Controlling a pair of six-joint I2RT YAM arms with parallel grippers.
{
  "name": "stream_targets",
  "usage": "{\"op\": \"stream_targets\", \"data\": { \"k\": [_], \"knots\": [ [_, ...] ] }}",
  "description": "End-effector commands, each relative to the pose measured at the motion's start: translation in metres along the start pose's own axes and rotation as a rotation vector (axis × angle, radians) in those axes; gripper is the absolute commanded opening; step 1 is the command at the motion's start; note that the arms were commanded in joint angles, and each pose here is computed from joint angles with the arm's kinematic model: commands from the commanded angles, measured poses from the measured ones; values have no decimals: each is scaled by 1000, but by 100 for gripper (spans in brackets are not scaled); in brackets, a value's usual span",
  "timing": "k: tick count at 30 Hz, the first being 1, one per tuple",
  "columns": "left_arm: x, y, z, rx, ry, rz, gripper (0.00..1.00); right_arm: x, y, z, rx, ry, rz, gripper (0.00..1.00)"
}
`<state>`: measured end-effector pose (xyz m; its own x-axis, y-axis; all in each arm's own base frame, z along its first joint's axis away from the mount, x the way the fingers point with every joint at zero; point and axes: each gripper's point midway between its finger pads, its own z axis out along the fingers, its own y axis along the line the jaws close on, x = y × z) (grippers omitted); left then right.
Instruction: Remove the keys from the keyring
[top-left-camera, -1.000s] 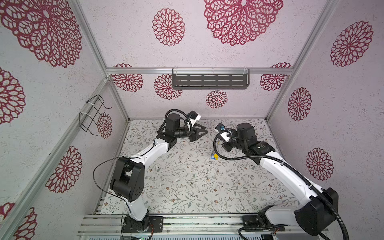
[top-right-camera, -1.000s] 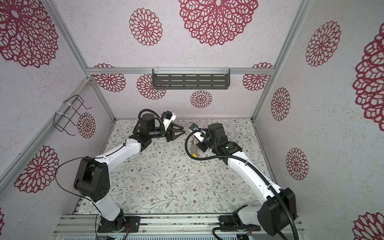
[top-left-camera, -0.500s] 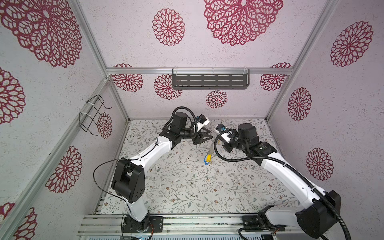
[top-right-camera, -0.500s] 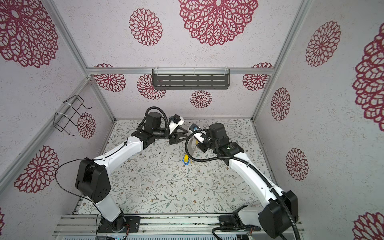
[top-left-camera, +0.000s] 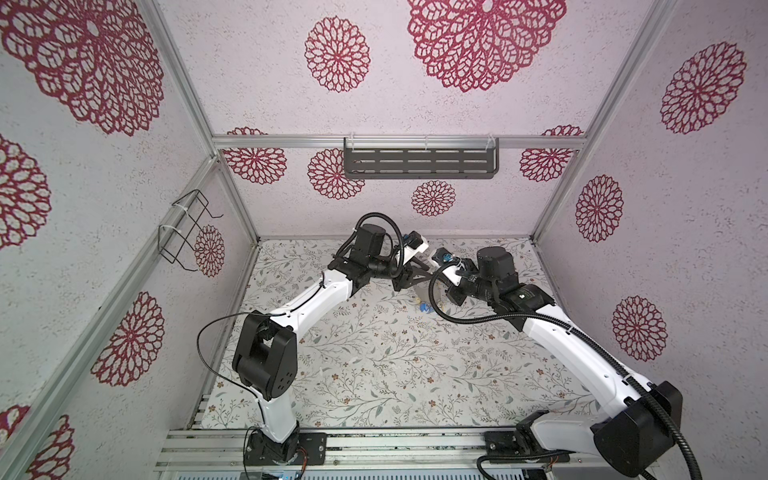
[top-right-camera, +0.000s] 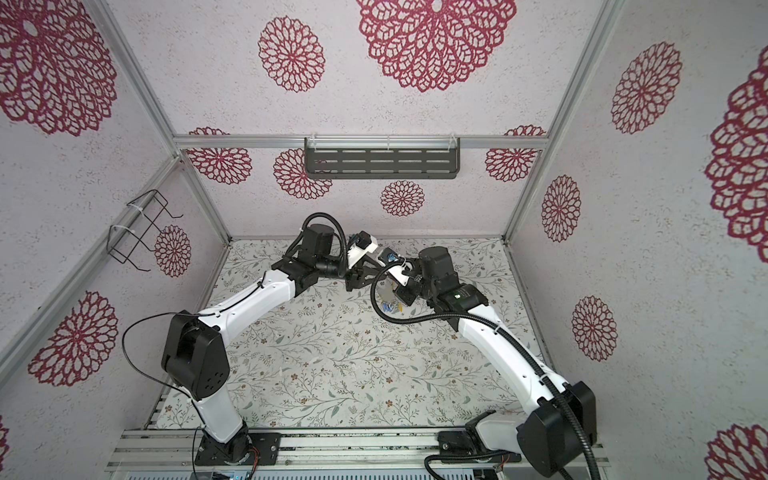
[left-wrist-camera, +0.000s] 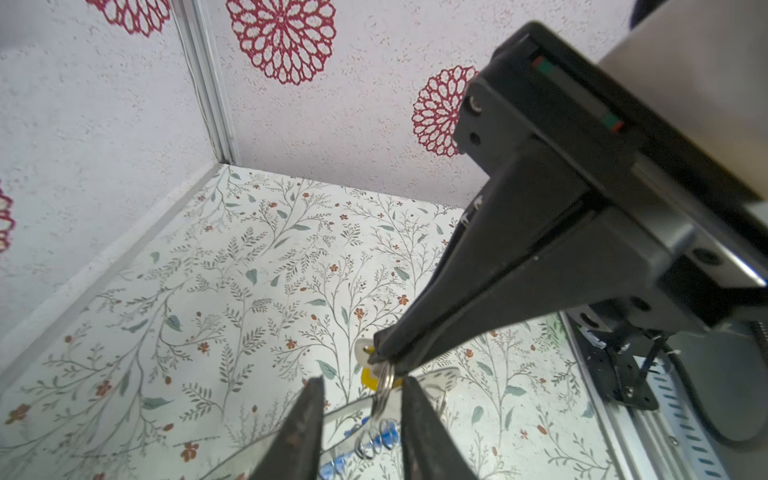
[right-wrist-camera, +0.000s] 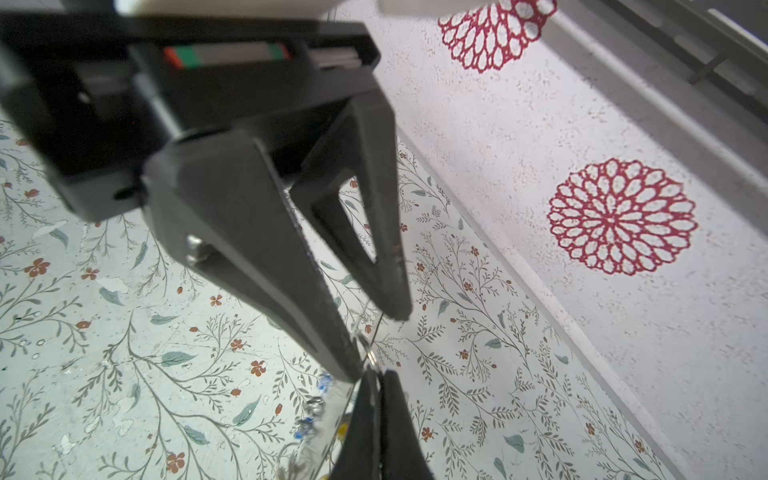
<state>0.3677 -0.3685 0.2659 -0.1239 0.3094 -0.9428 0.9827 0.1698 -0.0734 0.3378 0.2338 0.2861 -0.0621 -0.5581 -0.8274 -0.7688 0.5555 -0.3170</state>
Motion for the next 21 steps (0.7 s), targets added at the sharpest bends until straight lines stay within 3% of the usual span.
{"op": "stream_targets", "data": {
  "k": [1, 6, 12, 14, 16, 18, 21],
  "knots": [
    [2, -1, 6, 20, 19, 7, 18, -31, -2, -18, 14, -101, -8, 0],
    [3, 0, 6, 17, 45, -6, 0, -33, -2, -19, 18, -110, 3, 0],
    [-1, -2, 2, 15, 40, -1, 0, -26, -27, -24, 163, -82, 115, 0],
    [-3, -3, -1, 19, 34, 0, 0, -22, -44, -34, 196, -67, 225, 21],
    [-5, -5, -3, 20, 25, 5, 0, -21, -54, -44, 129, -112, 358, 38],
    [-6, -5, -5, 19, 19, 8, 0, -19, -57, -50, 46, -170, 455, 45],
    [-13, -7, -8, 24, 2, 16, 0, -11, -51, -48, -4, -189, 488, 45]
  ]
}}
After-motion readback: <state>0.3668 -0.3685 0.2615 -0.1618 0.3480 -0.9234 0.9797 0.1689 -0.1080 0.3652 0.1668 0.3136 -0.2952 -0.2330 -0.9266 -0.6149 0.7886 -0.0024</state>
